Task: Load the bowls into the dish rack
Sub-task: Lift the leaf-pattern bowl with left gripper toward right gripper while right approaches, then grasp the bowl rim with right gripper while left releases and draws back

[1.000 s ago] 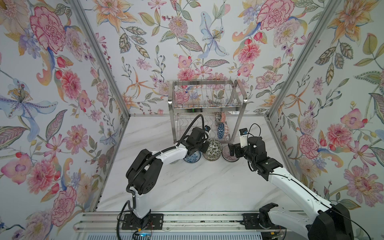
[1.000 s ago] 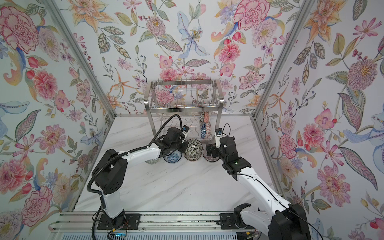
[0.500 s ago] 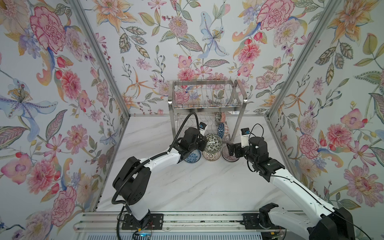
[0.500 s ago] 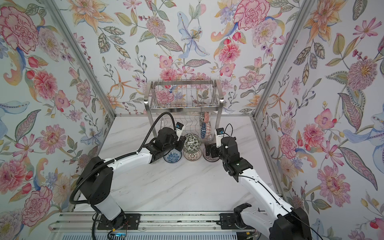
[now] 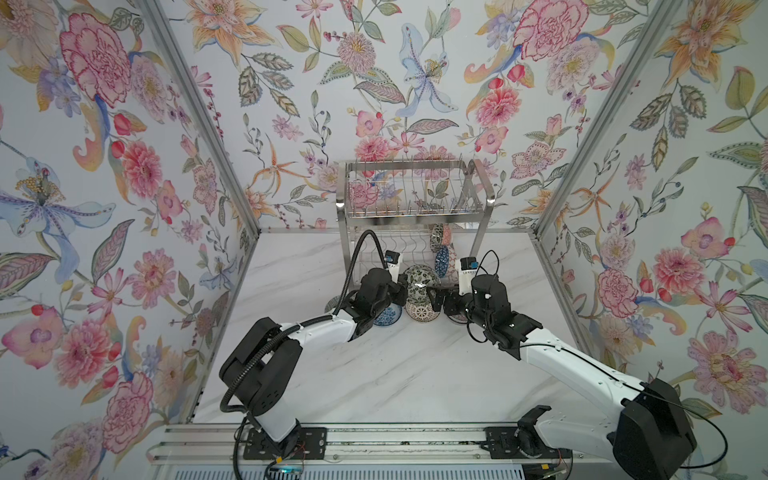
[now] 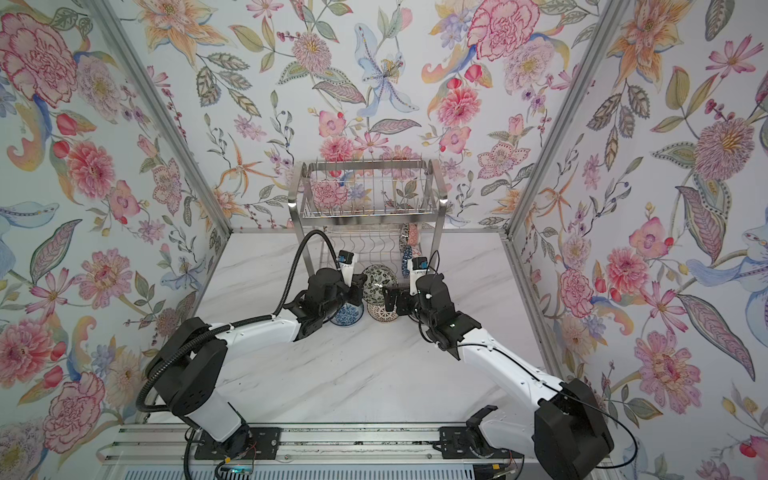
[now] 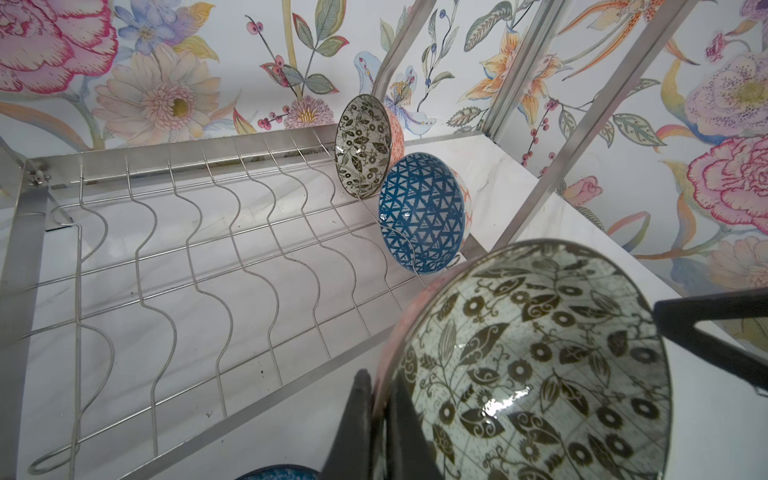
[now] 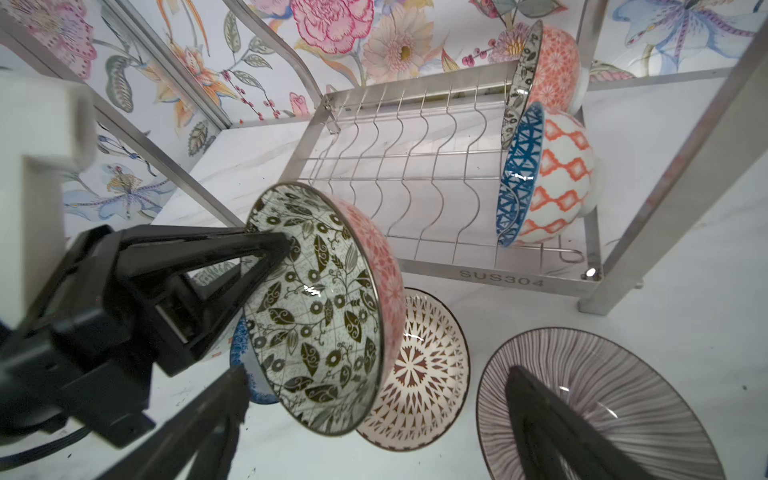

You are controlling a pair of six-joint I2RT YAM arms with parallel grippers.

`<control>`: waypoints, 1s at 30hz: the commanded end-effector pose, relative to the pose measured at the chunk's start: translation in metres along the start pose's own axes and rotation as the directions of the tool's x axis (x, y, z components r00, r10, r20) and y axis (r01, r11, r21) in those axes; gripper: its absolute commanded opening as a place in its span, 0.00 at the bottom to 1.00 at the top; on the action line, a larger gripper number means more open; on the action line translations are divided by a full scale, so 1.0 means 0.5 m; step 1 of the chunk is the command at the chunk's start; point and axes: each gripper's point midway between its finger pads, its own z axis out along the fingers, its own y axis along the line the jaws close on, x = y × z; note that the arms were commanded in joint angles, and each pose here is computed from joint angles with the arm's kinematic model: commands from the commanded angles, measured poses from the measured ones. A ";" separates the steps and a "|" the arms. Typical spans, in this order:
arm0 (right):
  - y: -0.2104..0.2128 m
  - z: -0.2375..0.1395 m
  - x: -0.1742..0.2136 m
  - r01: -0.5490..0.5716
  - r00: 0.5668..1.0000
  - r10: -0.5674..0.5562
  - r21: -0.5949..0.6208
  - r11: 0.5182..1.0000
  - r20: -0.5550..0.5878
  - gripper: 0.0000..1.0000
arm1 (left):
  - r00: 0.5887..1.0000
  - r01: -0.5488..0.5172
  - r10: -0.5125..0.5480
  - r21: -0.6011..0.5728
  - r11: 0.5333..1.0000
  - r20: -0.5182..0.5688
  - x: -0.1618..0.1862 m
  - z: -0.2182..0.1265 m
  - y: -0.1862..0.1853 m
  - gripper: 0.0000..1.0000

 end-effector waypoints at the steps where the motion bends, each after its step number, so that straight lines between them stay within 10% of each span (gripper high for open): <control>1: -0.011 0.013 -0.044 -0.093 0.992 0.088 0.048 0.994 0.092 0.90 | 0.984 0.055 -0.064 0.058 0.997 0.163 -0.090 -0.029 -0.033 0.00; 14: 0.003 0.100 -0.027 -0.212 0.975 0.211 0.003 0.977 0.063 0.52 | 0.982 0.070 -0.086 0.100 0.993 0.167 -0.079 -0.030 -0.048 0.00; 22: 0.012 0.110 -0.035 -0.200 0.978 0.199 0.017 0.980 0.065 0.00 | 0.985 0.063 -0.082 0.129 0.990 0.149 -0.068 -0.031 -0.059 0.00; 26: 0.007 0.105 -0.040 -0.179 0.981 0.176 0.036 0.983 0.076 0.00 | 0.987 0.059 -0.077 0.130 0.990 0.139 -0.062 -0.036 -0.058 0.00; 30: -0.001 0.094 -0.048 -0.153 0.985 0.147 0.064 0.986 0.089 0.00 | 0.993 0.010 -0.022 0.101 0.995 0.117 -0.066 -0.048 -0.053 0.50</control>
